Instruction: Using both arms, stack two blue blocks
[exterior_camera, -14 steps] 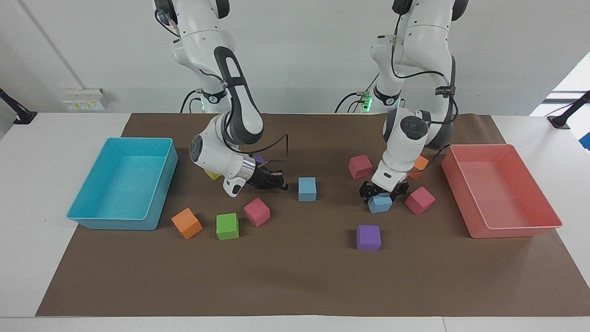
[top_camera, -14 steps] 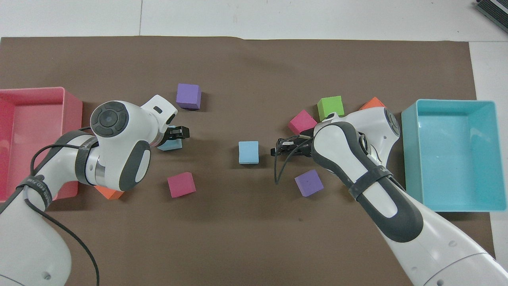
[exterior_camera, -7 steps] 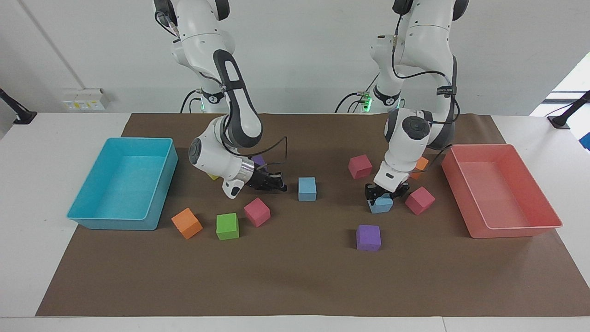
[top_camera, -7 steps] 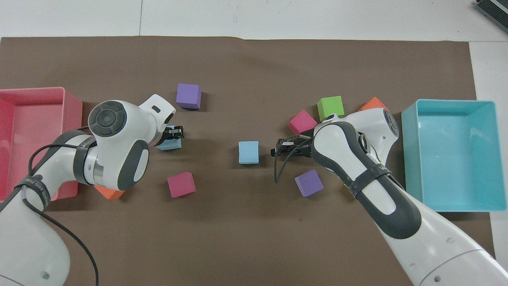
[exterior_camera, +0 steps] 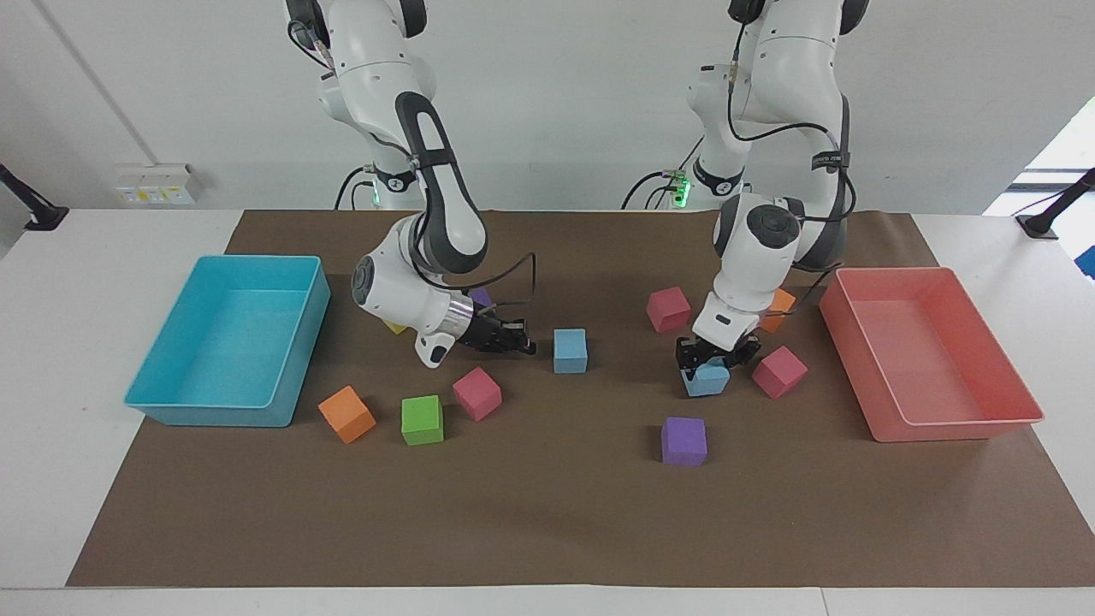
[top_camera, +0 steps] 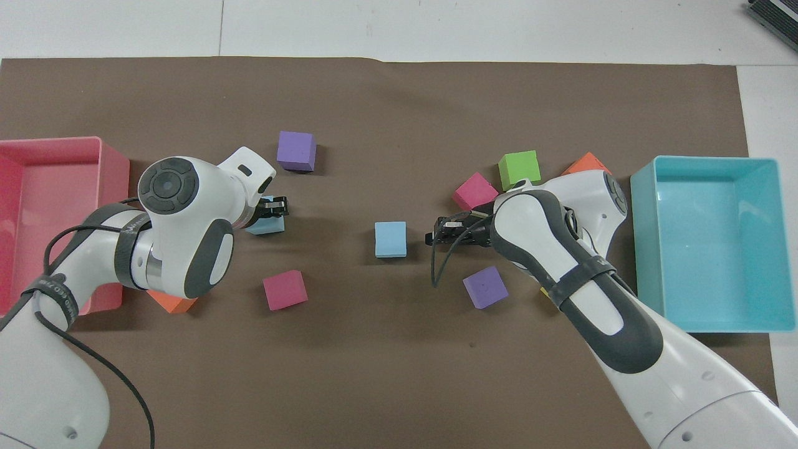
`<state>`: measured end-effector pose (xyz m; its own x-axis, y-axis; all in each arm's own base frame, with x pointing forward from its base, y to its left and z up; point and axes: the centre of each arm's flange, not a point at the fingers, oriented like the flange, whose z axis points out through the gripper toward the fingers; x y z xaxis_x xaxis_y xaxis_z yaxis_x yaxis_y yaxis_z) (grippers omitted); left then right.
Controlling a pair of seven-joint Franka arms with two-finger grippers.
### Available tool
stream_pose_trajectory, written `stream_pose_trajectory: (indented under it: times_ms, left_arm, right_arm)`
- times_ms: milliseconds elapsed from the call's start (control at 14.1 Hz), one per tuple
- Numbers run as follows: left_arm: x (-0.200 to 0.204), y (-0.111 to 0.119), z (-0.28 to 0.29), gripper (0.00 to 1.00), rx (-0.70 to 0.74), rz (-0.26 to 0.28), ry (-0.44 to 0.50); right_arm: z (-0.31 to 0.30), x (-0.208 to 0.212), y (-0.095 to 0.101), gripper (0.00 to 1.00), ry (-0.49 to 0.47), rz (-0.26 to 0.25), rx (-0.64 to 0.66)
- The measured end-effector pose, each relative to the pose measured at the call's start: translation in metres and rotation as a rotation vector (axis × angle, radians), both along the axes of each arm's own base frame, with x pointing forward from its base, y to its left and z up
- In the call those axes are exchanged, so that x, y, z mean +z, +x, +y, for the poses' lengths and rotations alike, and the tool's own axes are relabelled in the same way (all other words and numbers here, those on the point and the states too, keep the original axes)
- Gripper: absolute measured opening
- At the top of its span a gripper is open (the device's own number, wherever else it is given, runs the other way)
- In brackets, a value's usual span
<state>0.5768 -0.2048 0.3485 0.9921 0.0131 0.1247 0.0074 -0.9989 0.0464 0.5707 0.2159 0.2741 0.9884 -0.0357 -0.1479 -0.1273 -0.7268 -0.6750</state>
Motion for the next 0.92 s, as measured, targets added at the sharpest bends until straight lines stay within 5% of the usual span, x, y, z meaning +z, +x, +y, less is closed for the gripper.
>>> stream_pose_trajectory:
  times_ms: [497,924]
  left_arm:
    - [0.049,-0.026,-0.106,0.59,-0.061,-0.078,0.029]
    - [0.075,-0.049,-0.175,0.59,-0.112,-0.065,-0.013]
  right_arm:
    - [0.0,0.0,0.0,0.01,0.0,0.0,0.0]
    - [0.001,0.0,0.0,0.01,0.0,0.0,0.001]
